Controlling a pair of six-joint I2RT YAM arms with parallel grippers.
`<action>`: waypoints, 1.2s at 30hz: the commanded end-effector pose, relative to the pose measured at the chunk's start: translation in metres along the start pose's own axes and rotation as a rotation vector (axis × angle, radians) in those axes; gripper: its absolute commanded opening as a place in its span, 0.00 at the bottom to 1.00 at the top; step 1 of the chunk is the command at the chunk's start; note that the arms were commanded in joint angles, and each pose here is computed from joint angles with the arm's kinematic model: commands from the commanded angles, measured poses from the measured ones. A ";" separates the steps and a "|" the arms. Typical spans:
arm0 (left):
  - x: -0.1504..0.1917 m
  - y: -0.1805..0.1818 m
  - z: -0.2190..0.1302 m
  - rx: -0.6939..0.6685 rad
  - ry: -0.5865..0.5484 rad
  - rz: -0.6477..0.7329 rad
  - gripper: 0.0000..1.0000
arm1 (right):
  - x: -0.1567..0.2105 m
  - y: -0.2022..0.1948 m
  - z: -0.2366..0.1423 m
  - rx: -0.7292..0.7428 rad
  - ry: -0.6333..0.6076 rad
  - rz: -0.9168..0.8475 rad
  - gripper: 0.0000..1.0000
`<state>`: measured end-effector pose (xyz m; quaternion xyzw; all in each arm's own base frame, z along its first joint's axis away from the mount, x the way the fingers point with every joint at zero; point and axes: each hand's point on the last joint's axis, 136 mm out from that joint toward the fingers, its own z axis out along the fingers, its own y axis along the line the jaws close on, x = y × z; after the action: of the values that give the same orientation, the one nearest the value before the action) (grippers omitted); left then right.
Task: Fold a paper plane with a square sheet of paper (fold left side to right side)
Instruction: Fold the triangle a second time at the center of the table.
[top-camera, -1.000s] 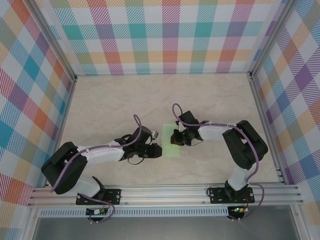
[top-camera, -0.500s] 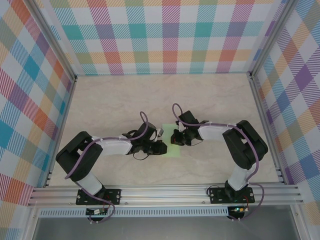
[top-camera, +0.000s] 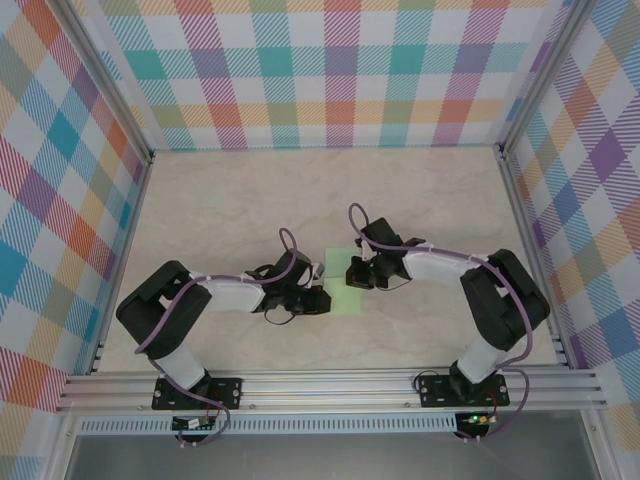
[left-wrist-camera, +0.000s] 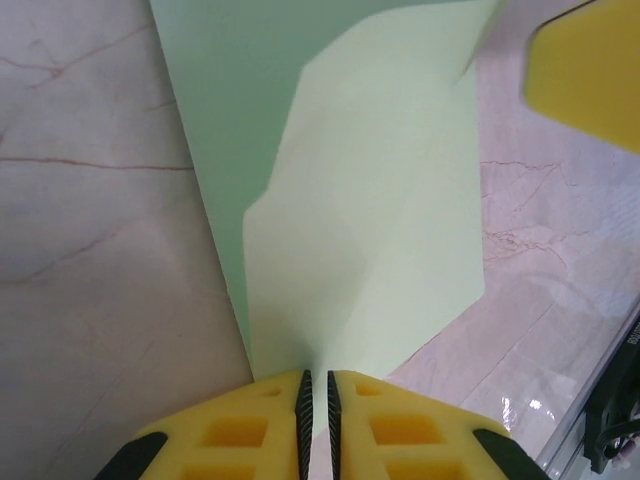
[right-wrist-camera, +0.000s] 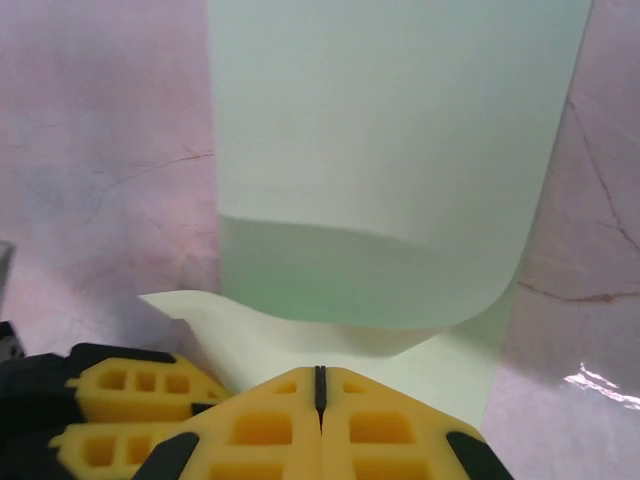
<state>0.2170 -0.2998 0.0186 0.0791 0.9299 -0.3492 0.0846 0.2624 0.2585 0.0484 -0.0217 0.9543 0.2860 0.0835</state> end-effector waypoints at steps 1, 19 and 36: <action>0.019 0.029 0.000 -0.105 0.045 -0.034 0.15 | 0.016 0.003 -0.001 -0.023 0.035 -0.018 0.00; 0.028 0.043 0.000 -0.257 0.061 0.019 0.13 | 0.027 0.024 0.040 -0.066 0.108 -0.041 0.00; 0.035 0.056 0.005 -0.320 0.087 0.018 0.12 | 0.027 -0.019 0.038 0.153 0.090 -0.073 0.00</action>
<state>0.2161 -0.2990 0.0152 0.0955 0.9462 -0.2904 0.1060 0.2380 0.2837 0.0147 -0.0655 0.9610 0.2649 0.0443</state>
